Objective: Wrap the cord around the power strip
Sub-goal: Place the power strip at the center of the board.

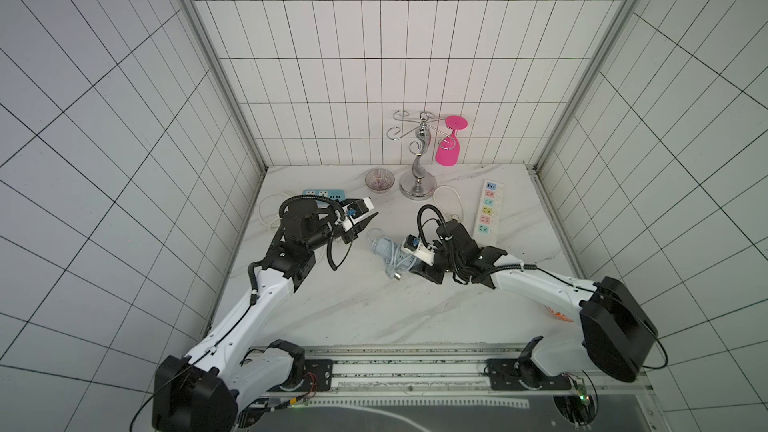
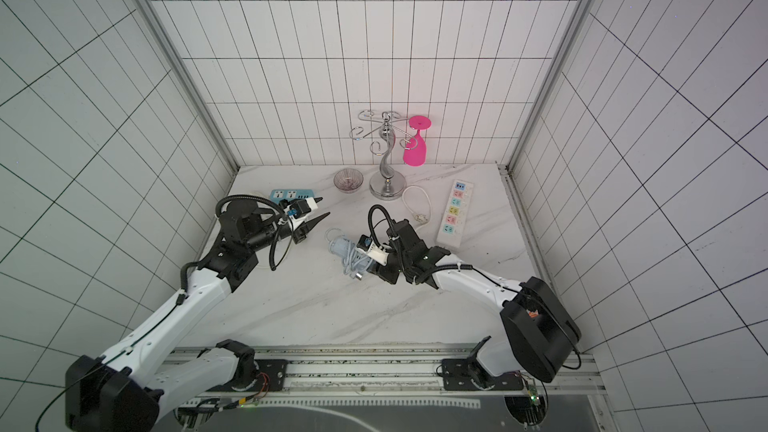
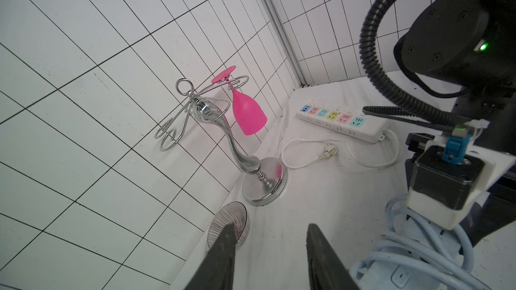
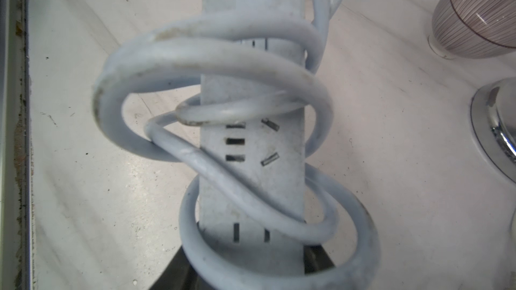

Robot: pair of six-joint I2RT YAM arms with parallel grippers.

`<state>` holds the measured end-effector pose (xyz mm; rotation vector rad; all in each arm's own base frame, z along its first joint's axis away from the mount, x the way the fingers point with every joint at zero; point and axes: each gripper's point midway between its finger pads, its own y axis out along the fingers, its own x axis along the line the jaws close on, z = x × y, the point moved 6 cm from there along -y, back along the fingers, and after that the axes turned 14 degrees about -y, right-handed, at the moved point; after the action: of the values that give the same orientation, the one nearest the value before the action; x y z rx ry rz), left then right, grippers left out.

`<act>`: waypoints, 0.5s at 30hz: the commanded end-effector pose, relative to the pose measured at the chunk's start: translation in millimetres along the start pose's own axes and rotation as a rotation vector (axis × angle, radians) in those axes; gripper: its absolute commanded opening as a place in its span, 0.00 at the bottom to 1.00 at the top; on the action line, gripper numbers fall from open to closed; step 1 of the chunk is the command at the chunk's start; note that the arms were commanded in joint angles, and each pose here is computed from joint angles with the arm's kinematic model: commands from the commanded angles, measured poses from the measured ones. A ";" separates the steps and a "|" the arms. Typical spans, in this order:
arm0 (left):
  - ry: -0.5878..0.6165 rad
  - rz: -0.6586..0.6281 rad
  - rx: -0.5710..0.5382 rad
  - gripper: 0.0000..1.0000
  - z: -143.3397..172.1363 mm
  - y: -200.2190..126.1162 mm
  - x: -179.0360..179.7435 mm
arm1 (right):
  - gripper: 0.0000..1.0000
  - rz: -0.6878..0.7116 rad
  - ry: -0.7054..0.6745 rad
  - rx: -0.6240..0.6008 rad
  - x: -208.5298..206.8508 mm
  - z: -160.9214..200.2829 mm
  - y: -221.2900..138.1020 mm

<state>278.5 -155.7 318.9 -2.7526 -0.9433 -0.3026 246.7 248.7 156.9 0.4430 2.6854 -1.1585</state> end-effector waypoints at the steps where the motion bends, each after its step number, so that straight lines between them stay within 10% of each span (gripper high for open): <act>1: -0.010 0.005 -0.028 0.41 -2.3 1.2 1.8 | 0.00 0.032 0.059 0.054 -3.4 20.6 7.6; 15: -0.080 -0.009 -0.056 0.43 -4.4 1.5 3.4 | 0.00 0.153 0.079 0.265 -20.7 58.7 33.1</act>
<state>281.1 -157.0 323.9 -2.8037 -0.9628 -0.2746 274.1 230.0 105.9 0.6514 2.5553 -1.4542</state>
